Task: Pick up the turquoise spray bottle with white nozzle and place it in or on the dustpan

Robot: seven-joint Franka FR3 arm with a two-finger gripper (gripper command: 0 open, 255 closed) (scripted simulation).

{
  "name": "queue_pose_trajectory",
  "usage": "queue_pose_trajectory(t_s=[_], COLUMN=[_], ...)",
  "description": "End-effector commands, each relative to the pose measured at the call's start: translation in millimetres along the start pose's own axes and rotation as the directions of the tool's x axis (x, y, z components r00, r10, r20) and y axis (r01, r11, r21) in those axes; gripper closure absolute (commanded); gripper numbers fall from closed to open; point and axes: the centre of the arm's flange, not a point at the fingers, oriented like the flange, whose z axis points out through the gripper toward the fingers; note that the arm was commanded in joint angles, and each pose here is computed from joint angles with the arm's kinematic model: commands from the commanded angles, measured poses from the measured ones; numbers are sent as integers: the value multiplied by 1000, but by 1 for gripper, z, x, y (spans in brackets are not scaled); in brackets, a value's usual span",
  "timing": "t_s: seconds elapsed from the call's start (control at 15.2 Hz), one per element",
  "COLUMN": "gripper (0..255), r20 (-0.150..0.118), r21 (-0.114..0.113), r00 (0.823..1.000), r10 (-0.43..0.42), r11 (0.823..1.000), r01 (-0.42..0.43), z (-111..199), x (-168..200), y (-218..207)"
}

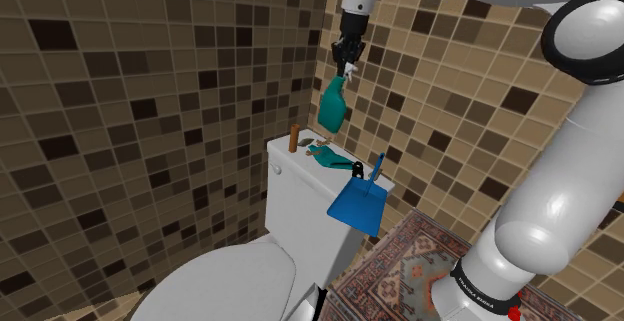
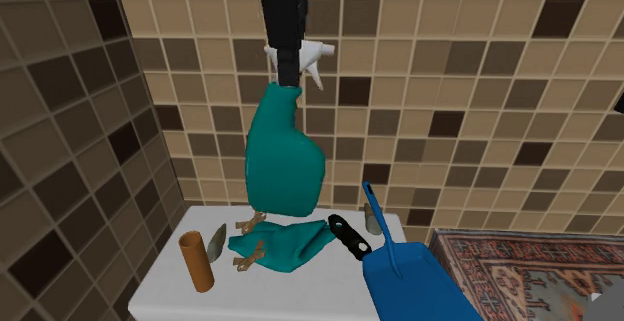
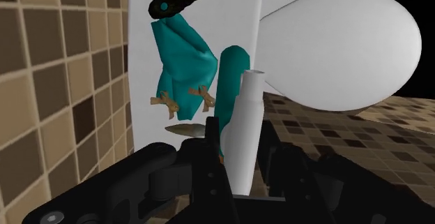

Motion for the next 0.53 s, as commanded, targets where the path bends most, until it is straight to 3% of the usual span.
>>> queue_pose_trajectory(t_s=[0.0,0.46], gripper=[255,255], r20=[0,0], r21=[0,0], r00=[1000,1000], r10=[0,0], r11=[1000,1000], r01=[0,0], z=[-11,-45], x=[-24,-108], y=[4,19])
